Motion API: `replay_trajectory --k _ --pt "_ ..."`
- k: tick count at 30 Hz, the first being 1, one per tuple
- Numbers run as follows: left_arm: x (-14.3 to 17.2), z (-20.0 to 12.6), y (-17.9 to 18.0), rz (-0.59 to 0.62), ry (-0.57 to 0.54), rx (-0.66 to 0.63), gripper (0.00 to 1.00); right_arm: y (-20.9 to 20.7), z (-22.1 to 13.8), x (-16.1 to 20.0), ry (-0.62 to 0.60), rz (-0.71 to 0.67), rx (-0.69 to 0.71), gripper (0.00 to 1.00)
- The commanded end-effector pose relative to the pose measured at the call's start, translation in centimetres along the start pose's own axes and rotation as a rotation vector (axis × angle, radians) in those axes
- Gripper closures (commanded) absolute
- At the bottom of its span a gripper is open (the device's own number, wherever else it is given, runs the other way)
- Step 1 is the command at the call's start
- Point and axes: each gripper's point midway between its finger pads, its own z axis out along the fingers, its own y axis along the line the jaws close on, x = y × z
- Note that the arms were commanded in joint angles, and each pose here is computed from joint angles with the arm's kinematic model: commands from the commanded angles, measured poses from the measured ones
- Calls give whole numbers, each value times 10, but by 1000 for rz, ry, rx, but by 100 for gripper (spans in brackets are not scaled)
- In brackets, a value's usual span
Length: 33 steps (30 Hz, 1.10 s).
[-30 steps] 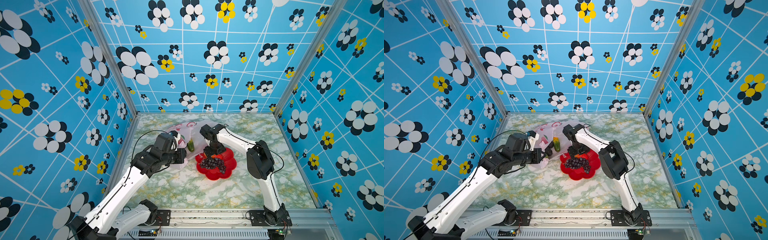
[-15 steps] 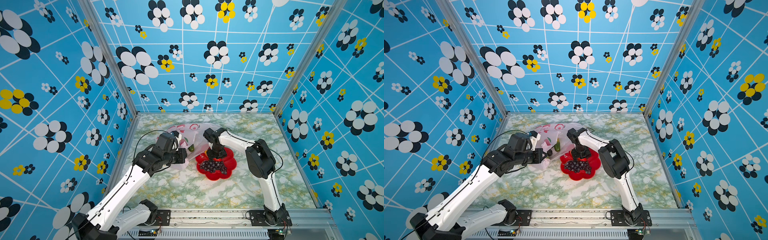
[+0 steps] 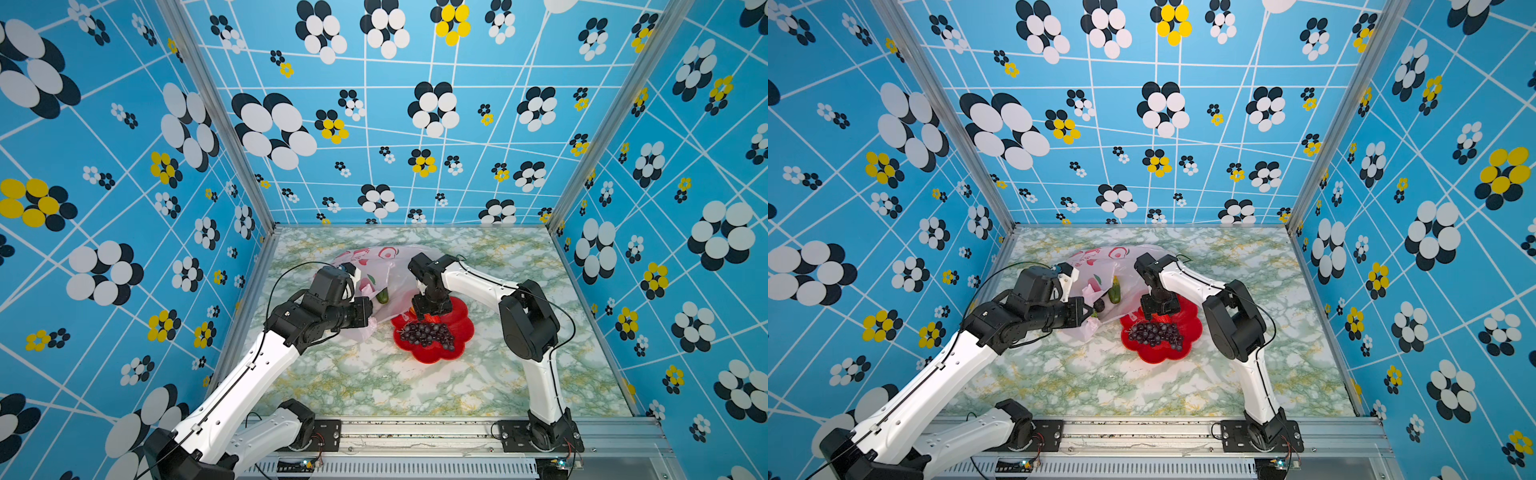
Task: Place the fruits into the plastic bag
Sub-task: Pick up the fruit from the plate.
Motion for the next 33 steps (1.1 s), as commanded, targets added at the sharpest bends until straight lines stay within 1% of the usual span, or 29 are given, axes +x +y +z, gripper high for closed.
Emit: replay_trajectory --k 1,4,11,18,21,26,29,31,33 --pt "1 -2 1 -8 -4 6 100 -3 1 -2 23 -6 18 35" --pt "2 -2 1 -6 -2 6 100 -6 1 1 22 -12 33 44" --pt "2 2 -1 -13 4 19 99 -13 -15 2 -21 -23 53 55" --pt "2 0 -3 -8 3 23 99 -17 -42 6 -97 12 43 56" --pt "0 -1 -5 -4 -1 29 99 -22 -52 14 -130 48 50 56" --pt "-1 -2 -10 12 -1 36 100 -29 -77 21 -224 132 35 56" --pt "-3 -2 -13 16 -3 39 100 -30 -89 29 -267 198 -4 56" --pt "-3 -3 -13 17 -7 40 100 -30 -96 40 -272 246 -38 56" --pt "-3 -4 -13 18 -10 41 100 -27 -107 50 -289 308 -101 56"
